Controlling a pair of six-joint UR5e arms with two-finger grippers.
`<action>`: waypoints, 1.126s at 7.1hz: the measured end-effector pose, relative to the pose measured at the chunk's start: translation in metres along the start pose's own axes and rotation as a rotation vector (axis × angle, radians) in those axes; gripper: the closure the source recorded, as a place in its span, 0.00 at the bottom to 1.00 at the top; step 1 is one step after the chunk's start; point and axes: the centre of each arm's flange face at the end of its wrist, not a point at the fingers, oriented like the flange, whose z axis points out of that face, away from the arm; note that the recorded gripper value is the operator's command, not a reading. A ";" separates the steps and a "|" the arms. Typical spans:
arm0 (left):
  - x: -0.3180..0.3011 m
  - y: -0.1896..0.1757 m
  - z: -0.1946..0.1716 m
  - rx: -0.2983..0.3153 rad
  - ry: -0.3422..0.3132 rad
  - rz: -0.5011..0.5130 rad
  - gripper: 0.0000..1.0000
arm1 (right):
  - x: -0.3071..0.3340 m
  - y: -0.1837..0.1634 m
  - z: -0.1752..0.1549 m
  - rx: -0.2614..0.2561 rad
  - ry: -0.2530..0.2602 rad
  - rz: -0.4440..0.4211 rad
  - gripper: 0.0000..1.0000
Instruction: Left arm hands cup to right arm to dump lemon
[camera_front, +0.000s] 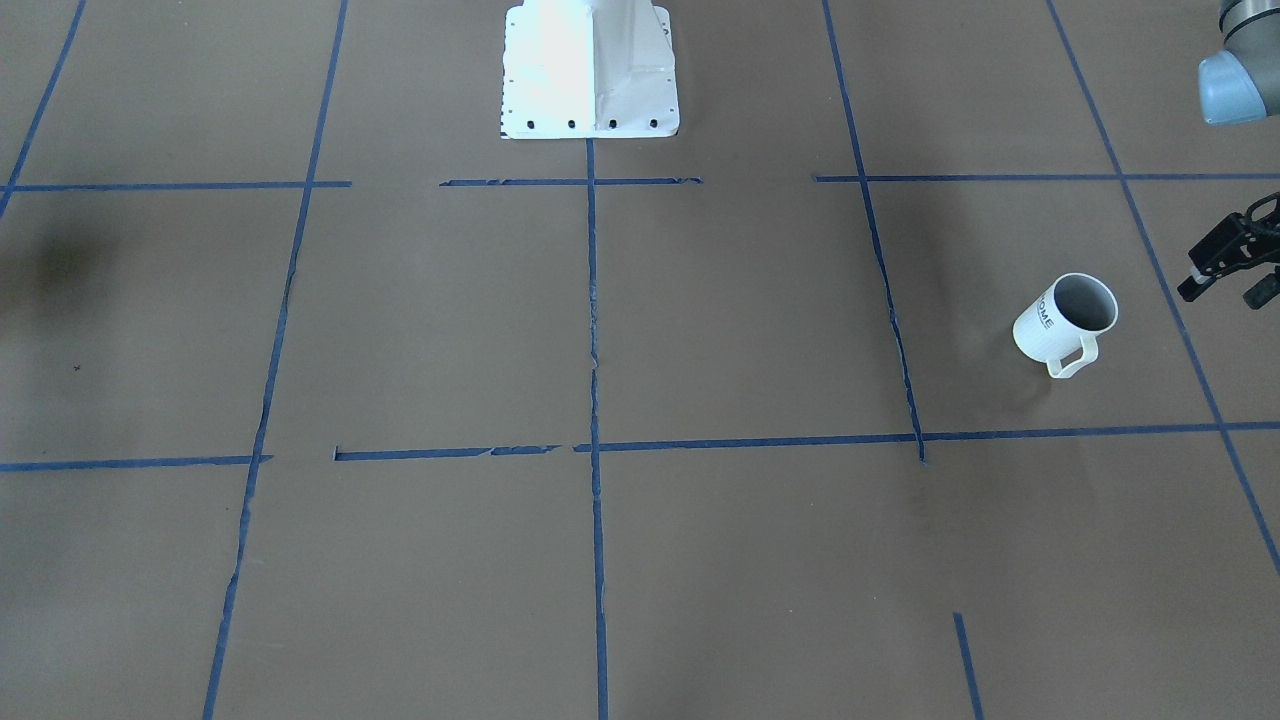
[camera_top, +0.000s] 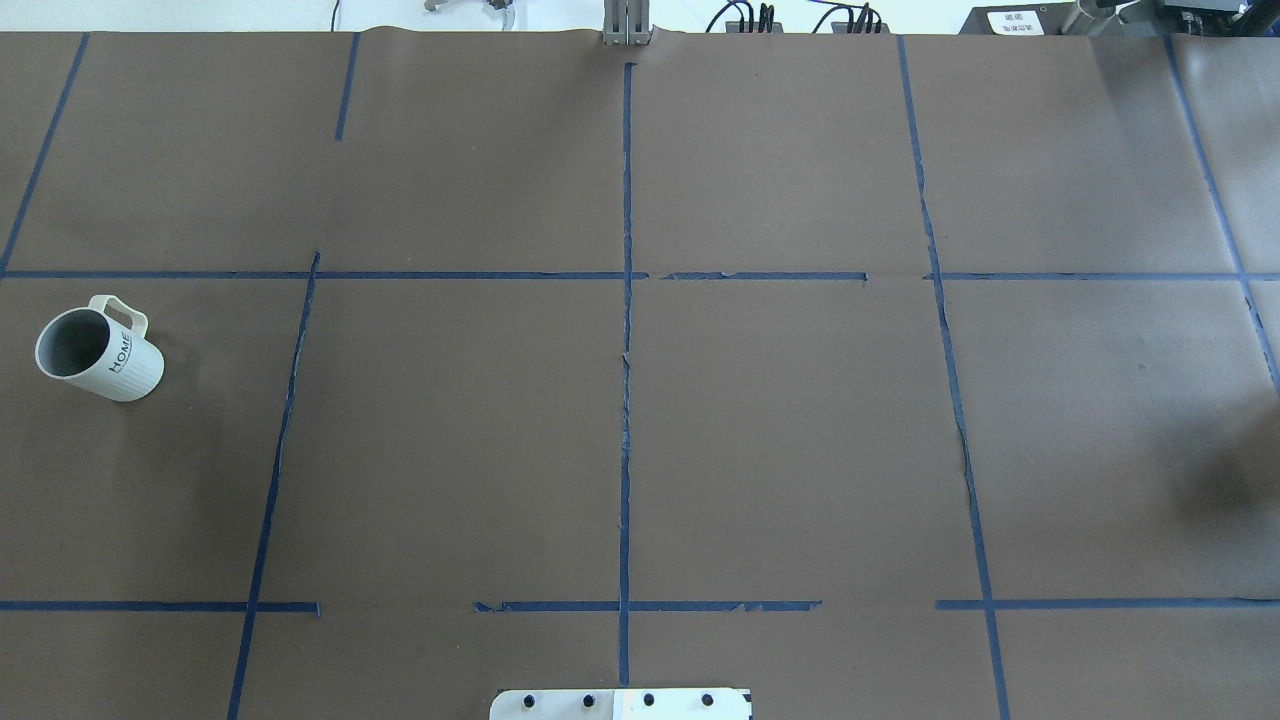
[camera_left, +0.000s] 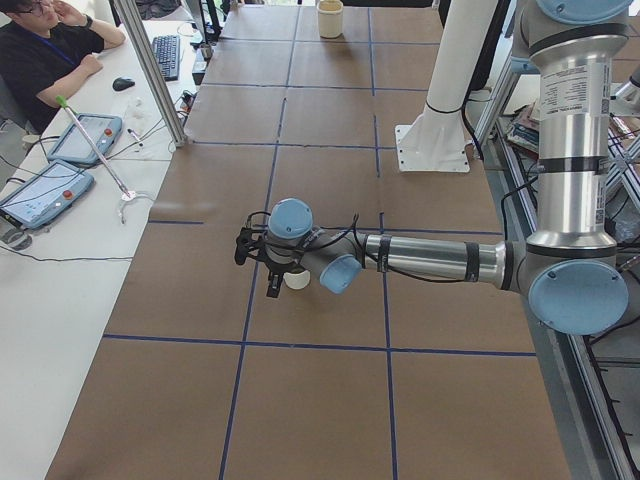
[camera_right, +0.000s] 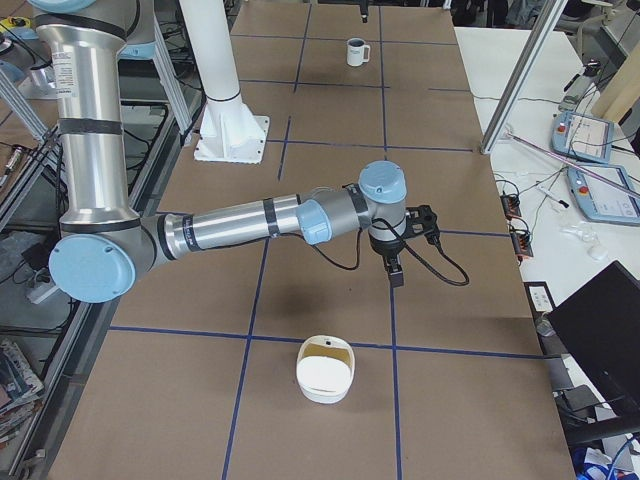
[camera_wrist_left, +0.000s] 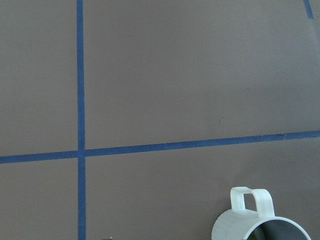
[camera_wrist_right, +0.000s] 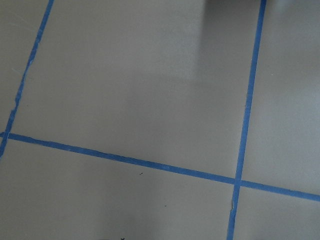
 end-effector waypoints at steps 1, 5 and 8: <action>0.010 0.004 0.013 -0.009 -0.021 0.017 0.12 | 0.001 0.001 0.001 -0.001 0.000 0.001 0.00; 0.030 0.028 0.052 -0.061 -0.071 0.075 0.20 | 0.006 0.008 0.005 -0.013 0.002 0.011 0.00; 0.036 0.037 0.063 -0.074 -0.087 0.095 0.93 | 0.007 0.012 0.006 -0.015 0.003 0.011 0.00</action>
